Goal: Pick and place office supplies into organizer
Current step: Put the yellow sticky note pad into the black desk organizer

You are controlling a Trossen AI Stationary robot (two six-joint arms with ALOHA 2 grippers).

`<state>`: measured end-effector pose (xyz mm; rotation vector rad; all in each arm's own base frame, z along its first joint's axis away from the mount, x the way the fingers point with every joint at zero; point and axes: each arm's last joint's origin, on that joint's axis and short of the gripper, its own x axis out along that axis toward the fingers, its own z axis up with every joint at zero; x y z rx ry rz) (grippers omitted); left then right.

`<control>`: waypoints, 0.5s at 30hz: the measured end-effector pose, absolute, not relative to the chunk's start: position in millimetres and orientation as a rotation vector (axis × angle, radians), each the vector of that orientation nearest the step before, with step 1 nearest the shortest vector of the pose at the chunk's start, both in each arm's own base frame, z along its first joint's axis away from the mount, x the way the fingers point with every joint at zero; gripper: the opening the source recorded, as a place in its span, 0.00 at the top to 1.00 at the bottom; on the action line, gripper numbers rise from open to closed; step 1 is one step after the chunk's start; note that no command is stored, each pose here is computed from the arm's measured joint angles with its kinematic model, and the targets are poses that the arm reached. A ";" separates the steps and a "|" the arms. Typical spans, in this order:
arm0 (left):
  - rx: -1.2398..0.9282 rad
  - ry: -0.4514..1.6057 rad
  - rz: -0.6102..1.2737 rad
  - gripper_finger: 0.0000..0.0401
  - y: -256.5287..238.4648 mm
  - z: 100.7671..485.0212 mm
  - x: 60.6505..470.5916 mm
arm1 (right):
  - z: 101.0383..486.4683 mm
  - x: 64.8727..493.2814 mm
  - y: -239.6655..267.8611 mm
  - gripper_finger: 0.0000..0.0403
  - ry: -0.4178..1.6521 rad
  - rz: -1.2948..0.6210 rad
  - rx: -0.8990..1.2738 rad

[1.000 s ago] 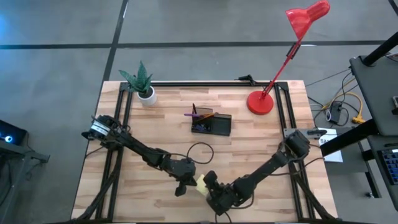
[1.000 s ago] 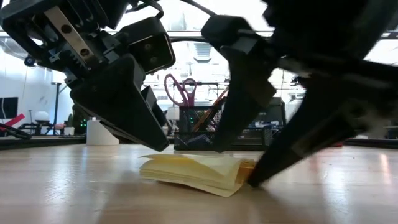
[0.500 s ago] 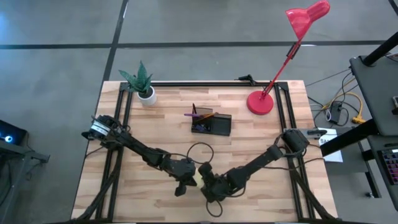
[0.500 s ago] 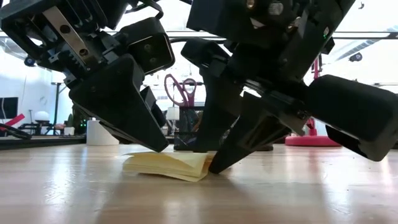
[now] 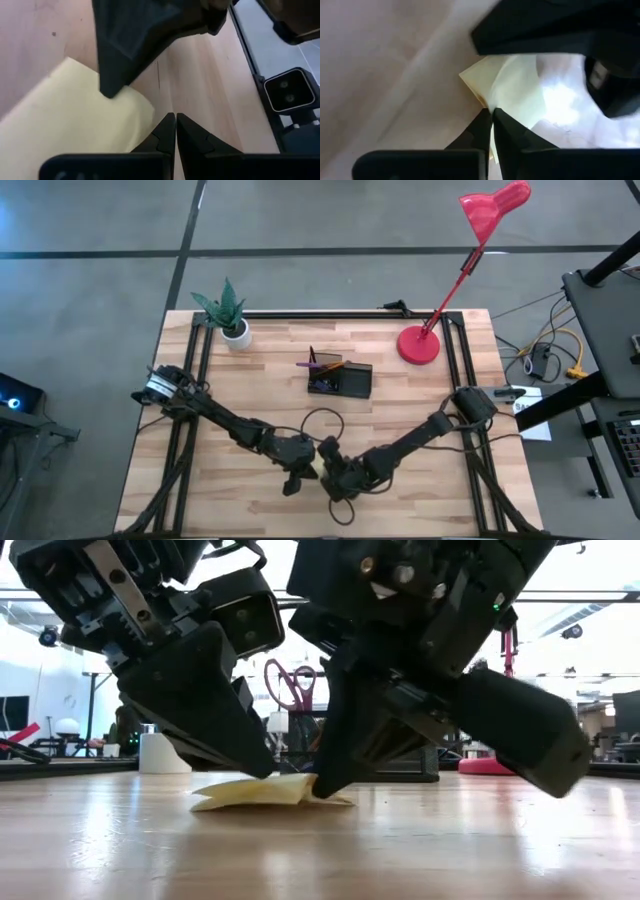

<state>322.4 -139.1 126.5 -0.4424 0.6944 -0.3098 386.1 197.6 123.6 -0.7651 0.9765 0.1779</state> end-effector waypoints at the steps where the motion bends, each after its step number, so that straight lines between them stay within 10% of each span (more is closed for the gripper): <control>1: -0.452 0.697 -0.306 1.00 -139.2 126.7 322.1 | 123.7 386.2 197.1 0.98 0.975 0.163 -0.768; 15: -0.374 0.638 -0.105 1.00 -125.6 188.3 291.0 | 172.8 366.5 177.6 0.98 1.060 -0.501 -0.539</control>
